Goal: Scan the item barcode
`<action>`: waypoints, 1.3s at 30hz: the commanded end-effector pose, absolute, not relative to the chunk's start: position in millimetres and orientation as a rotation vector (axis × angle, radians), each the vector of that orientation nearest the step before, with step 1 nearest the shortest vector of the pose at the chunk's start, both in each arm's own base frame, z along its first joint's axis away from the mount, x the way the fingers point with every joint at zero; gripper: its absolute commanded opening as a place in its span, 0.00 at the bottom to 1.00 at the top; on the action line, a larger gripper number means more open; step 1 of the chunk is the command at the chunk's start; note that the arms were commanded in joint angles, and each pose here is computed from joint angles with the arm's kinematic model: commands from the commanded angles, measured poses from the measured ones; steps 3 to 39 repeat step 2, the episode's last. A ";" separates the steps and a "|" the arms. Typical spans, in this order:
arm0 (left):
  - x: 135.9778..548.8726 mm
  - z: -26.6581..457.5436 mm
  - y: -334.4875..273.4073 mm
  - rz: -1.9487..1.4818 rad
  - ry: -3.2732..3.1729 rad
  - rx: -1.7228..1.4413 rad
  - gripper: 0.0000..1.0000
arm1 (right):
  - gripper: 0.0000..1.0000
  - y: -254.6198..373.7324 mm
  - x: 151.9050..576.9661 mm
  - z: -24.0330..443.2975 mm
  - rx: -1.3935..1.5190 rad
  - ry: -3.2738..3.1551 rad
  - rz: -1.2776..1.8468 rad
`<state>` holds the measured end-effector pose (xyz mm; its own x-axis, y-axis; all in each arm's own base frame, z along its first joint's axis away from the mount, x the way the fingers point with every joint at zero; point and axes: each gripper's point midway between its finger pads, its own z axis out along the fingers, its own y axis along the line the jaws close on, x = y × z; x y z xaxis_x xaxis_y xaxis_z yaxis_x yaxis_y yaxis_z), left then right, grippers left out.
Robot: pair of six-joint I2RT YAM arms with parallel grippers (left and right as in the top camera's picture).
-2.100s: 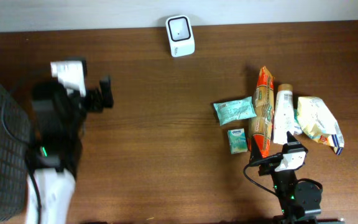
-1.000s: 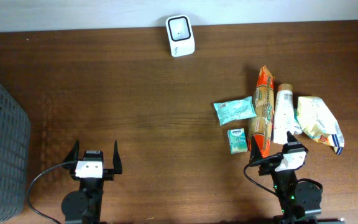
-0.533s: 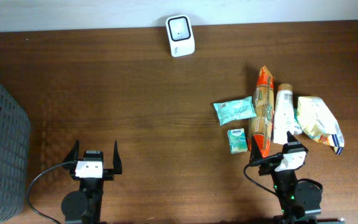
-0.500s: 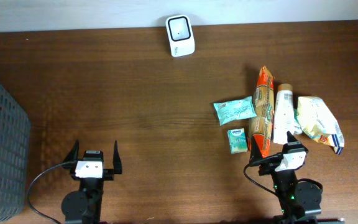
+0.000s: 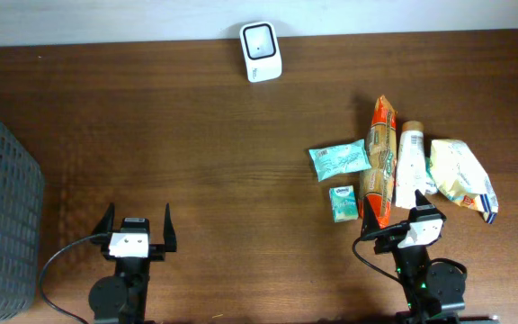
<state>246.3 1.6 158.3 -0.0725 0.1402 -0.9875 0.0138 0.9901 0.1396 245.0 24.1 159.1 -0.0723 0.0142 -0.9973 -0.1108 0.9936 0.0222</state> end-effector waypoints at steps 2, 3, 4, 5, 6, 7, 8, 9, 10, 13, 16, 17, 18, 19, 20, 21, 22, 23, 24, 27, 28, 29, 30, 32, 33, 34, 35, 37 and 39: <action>246.0 156.6 2.0 0.122 1.645 0.133 0.99 | 0.99 24.0 244.9 156.9 -0.075 1.643 0.106; 246.0 156.6 2.0 0.122 1.645 0.133 0.99 | 0.99 24.0 244.9 156.9 -0.075 1.643 0.106; 246.0 156.6 2.0 0.122 1.645 0.133 0.99 | 0.99 24.0 244.9 156.9 -0.075 1.643 0.106; 246.0 156.6 2.0 0.122 1.645 0.133 0.99 | 0.99 24.0 244.9 156.9 -0.075 1.643 0.106; 246.0 156.6 2.0 0.122 1.645 0.133 0.99 | 0.99 24.0 244.9 156.9 -0.075 1.643 0.106; 246.0 156.6 2.0 0.122 1.645 0.133 0.99 | 0.99 24.0 244.9 156.9 -0.075 1.643 0.106; 246.0 156.6 2.0 0.122 1.645 0.133 0.99 | 0.99 24.0 244.9 156.9 -0.075 1.643 0.106; 246.0 156.6 2.0 0.122 1.645 0.133 0.99 | 0.99 24.0 244.9 156.9 -0.075 1.643 0.106; 246.0 156.6 2.0 0.122 1.645 0.133 0.99 | 0.99 24.0 244.9 156.9 -0.075 1.643 0.106; 246.0 156.6 2.0 0.122 1.645 0.133 0.99 | 0.99 24.0 244.9 156.9 -0.075 1.643 0.106; 246.0 156.6 2.0 0.122 1.645 0.133 0.99 | 0.99 24.0 244.9 156.9 -0.075 1.643 0.106; 246.0 156.6 2.0 0.122 1.645 0.133 0.99 | 0.99 24.0 244.9 156.9 -0.075 1.643 0.106; 246.0 156.6 2.0 0.122 1.645 0.133 0.99 | 0.99 24.0 244.9 156.9 -0.075 1.643 0.106; 246.0 156.6 2.0 0.122 1.645 0.133 0.99 | 0.99 24.0 244.9 156.9 -0.075 1.643 0.106; 246.0 156.6 2.0 0.122 1.645 0.133 0.99 | 0.99 24.0 244.9 156.9 -0.075 1.643 0.106; 246.0 156.6 2.0 0.122 1.645 0.133 0.99 | 0.99 24.0 244.9 156.9 -0.075 1.643 0.106; 246.0 156.6 2.0 0.122 1.645 0.133 0.99 | 0.99 24.0 244.9 156.9 -0.075 1.643 0.106; 246.0 156.6 2.0 0.122 1.645 0.133 0.99 | 0.99 24.0 244.9 156.9 -0.075 1.643 0.106; 246.0 156.6 2.0 0.122 1.645 0.133 0.99 | 0.99 24.0 244.9 156.9 -0.075 1.643 0.106; 246.0 156.6 2.0 0.122 1.645 0.133 0.99 | 0.99 24.0 244.9 156.9 -0.075 1.643 0.106; 246.0 156.6 2.0 0.122 1.645 0.133 0.99 | 0.99 24.0 244.9 156.9 -0.075 1.643 0.106; 246.0 156.6 2.0 0.122 1.645 0.133 0.99 | 0.99 24.0 244.9 156.9 -0.075 1.643 0.106; 246.0 156.6 2.0 0.122 1.645 0.133 0.99 | 0.99 24.0 244.9 156.9 -0.075 1.643 0.106; 246.0 156.6 2.0 0.122 1.645 0.133 0.99 | 0.99 24.0 244.9 156.9 -0.075 1.643 0.106; 246.0 156.6 2.0 0.122 1.645 0.133 0.99 | 0.99 24.0 244.9 156.9 -0.075 1.643 0.106; 246.0 156.6 2.0 0.122 1.645 0.133 0.99 | 0.99 24.0 244.9 156.9 -0.075 1.643 0.106; 246.0 156.6 2.0 0.122 1.645 0.133 0.99 | 0.99 24.0 244.9 156.9 -0.075 1.643 0.106; 246.0 156.6 2.0 0.122 1.645 0.133 0.99 | 0.99 24.0 244.9 156.9 -0.075 1.643 0.106; 246.0 156.6 2.0 0.122 1.645 0.133 0.99 | 0.99 24.0 244.9 156.9 -0.075 1.643 0.106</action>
